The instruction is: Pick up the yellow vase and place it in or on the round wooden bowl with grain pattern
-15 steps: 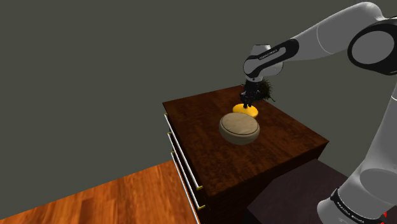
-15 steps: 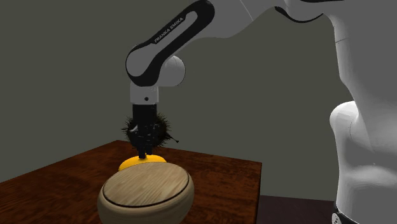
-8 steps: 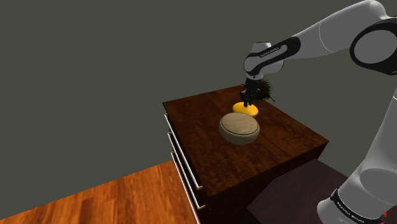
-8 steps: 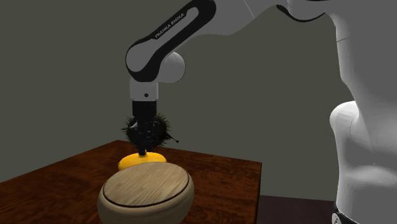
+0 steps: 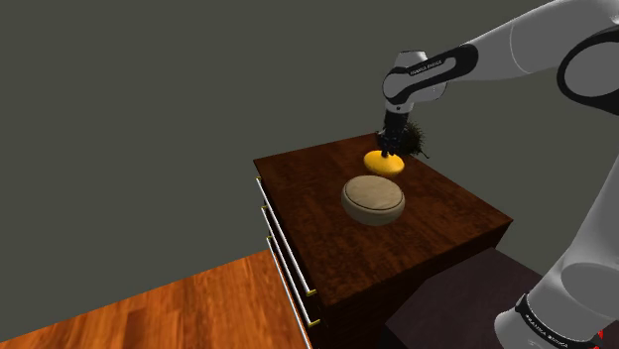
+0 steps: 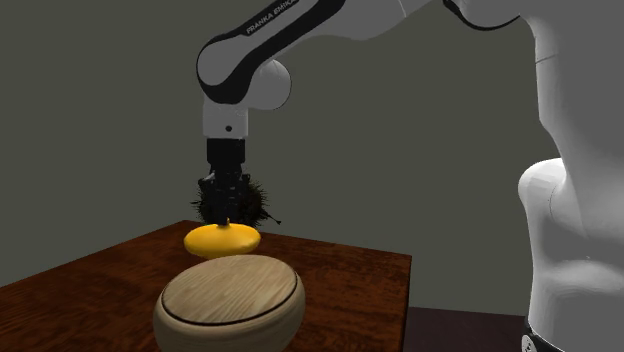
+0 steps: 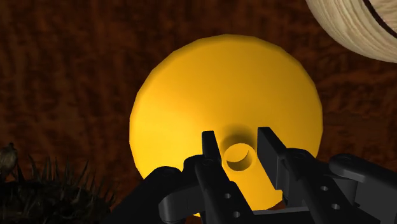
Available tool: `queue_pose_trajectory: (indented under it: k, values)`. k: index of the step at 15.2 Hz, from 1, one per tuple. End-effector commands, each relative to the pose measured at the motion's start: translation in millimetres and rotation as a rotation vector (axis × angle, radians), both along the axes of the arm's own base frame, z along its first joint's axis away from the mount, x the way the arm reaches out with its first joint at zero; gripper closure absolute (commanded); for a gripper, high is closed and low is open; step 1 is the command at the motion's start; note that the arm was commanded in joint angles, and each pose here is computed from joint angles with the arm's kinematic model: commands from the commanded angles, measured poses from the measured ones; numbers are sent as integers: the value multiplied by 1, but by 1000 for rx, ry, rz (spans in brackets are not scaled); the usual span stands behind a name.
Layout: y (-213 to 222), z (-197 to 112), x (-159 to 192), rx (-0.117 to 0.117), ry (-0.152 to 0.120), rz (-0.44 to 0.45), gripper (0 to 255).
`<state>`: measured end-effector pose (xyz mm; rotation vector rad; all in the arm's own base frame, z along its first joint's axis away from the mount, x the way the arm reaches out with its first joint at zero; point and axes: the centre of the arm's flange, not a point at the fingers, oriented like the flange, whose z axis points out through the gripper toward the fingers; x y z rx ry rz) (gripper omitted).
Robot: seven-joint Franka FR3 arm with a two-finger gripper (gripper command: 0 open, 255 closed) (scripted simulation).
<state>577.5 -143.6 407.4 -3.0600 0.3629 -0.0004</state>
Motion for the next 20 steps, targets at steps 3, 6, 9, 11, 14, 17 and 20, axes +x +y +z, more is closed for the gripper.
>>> queue_pose_trajectory:
  k: [3,6,9,11,14,17,20]
  values:
    - [0,23,-1,0,0,0,255]
    - [0,39,-1,0,0,0,255]
    - [0,54,-1,0,0,0,255]
    - [0,65,-1,0,0,0,255]
    - [0,81,-1,0,0,0,255]
    - [0,97,-1,0,0,0,255]
    - [0,112,-1,0,0,0,255]
